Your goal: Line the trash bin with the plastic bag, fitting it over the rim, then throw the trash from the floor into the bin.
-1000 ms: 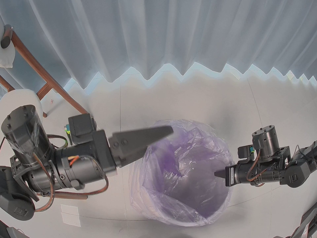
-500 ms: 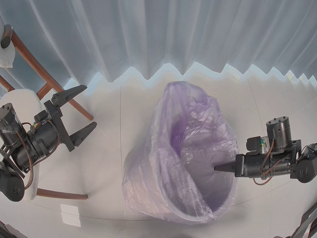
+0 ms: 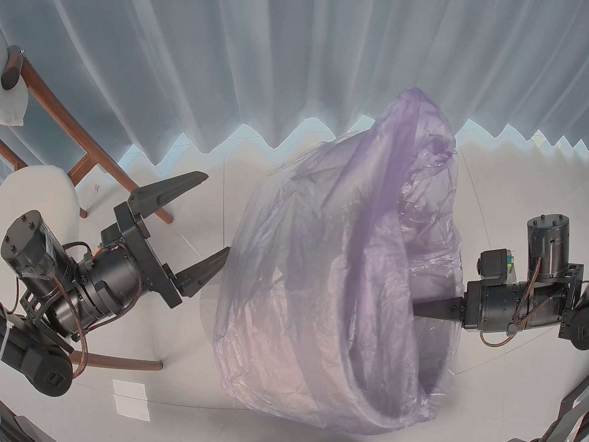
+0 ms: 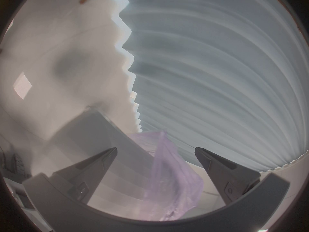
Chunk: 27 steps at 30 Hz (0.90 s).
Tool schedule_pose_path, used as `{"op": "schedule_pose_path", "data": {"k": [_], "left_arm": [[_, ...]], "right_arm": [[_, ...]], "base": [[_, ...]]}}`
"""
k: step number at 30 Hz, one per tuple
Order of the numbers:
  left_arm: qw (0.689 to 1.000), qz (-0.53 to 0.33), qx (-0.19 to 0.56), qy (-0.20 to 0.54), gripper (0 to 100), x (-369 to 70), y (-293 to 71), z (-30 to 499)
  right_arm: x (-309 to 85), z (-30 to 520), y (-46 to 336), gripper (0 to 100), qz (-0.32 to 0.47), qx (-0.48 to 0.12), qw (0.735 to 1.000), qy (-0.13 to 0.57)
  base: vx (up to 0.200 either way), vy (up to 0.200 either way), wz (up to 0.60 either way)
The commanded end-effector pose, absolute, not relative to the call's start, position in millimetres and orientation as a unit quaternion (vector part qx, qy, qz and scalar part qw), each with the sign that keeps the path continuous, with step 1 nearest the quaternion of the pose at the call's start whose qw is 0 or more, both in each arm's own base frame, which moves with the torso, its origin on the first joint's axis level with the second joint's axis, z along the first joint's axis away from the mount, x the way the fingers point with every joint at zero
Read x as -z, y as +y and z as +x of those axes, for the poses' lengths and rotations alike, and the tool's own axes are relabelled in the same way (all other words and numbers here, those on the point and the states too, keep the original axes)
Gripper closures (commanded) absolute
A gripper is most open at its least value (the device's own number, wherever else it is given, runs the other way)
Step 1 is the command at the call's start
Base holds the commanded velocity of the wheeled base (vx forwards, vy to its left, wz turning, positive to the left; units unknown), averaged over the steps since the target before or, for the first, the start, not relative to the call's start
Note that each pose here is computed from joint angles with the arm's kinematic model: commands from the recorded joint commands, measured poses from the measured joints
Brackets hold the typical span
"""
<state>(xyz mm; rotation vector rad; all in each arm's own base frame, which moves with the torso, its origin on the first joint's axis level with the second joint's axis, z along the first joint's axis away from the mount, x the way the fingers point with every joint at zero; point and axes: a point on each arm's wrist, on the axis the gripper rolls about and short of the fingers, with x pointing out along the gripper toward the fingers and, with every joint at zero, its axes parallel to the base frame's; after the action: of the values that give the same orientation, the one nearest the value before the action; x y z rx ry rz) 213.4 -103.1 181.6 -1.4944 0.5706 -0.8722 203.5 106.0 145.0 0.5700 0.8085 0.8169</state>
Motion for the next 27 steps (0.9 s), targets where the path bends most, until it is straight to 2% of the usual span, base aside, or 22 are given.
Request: {"op": "schedule_pose_path", "data": {"k": [1,12,18,19,27], "left_arm": [[0.576,-0.651,0.412,0.272,0,-178.6,-114.4,212.3],[0.558,-0.635,0.437,0.307,0,-176.3,-133.3,213.8],[0.558,-0.634,0.439,0.306,0,-176.1,-136.7,219.1],[0.559,-0.633,0.438,0.309,100,-174.8,-136.6,218.8],[0.562,-0.637,0.428,0.308,100,-171.8,-133.1,217.5]], "right_arm": [[-142.7,196.4,104.1,100,0.265,-0.387,0.797,0.379],[-143.2,194.8,105.6,100,0.264,-0.398,0.792,0.381],[-142.6,194.7,105.6,100,0.263,-0.4,0.792,0.379],[-143.0,194.9,105.7,100,0.262,-0.401,0.793,0.377],[-144.0,195.3,105.1,100,0.267,-0.4,0.794,0.373]], "base": [[0.0,0.0,0.0],[0.0,0.0,0.0],[0.0,0.0,0.0],[0.0,0.0,0.0],[0.0,0.0,0.0]]}}
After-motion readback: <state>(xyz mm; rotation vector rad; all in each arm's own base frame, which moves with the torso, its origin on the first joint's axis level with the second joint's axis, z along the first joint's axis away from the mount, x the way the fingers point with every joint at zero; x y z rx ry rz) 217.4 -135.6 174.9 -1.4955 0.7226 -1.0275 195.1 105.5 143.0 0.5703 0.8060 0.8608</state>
